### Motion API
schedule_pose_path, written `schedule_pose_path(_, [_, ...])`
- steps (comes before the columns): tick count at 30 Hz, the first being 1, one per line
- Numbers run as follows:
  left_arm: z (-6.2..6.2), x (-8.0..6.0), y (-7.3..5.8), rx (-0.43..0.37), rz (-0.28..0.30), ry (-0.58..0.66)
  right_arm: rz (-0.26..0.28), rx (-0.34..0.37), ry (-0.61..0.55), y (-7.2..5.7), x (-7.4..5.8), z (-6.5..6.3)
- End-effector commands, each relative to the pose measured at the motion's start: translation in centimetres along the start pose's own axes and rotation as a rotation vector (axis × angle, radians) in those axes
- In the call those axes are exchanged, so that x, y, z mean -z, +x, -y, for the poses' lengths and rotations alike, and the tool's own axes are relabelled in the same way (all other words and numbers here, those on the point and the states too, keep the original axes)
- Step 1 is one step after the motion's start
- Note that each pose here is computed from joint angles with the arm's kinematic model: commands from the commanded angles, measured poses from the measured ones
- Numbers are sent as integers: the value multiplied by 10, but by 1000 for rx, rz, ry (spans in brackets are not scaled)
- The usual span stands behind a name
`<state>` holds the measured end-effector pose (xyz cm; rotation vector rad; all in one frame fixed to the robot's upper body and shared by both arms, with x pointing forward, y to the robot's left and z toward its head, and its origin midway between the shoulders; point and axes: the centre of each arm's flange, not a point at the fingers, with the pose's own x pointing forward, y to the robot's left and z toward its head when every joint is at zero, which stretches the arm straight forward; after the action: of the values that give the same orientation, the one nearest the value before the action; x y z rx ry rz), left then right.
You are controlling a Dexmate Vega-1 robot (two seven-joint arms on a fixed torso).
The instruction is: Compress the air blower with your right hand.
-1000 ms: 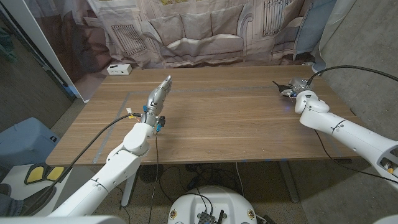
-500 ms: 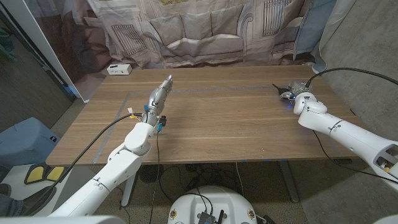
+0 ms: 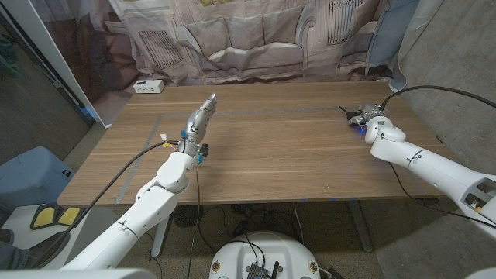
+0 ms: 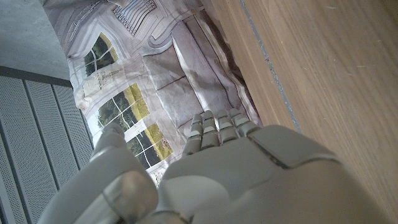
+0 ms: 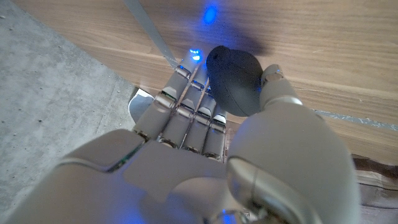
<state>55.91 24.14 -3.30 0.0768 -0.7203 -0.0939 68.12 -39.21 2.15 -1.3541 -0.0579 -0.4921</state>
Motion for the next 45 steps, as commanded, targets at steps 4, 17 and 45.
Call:
schedule_pose_path(4, [2, 0, -1, 6, -5, 2, -7, -19, -19, 2, 1, -7])
schedule_pose_path(17, [2, -2, 0, 5, -6, 7, -9, -23, -41, 2, 2, -8])
schedule_pose_path(45, [-1, 3, -3, -14, -17, -2, -20, -48, -64, 3, 0, -5])
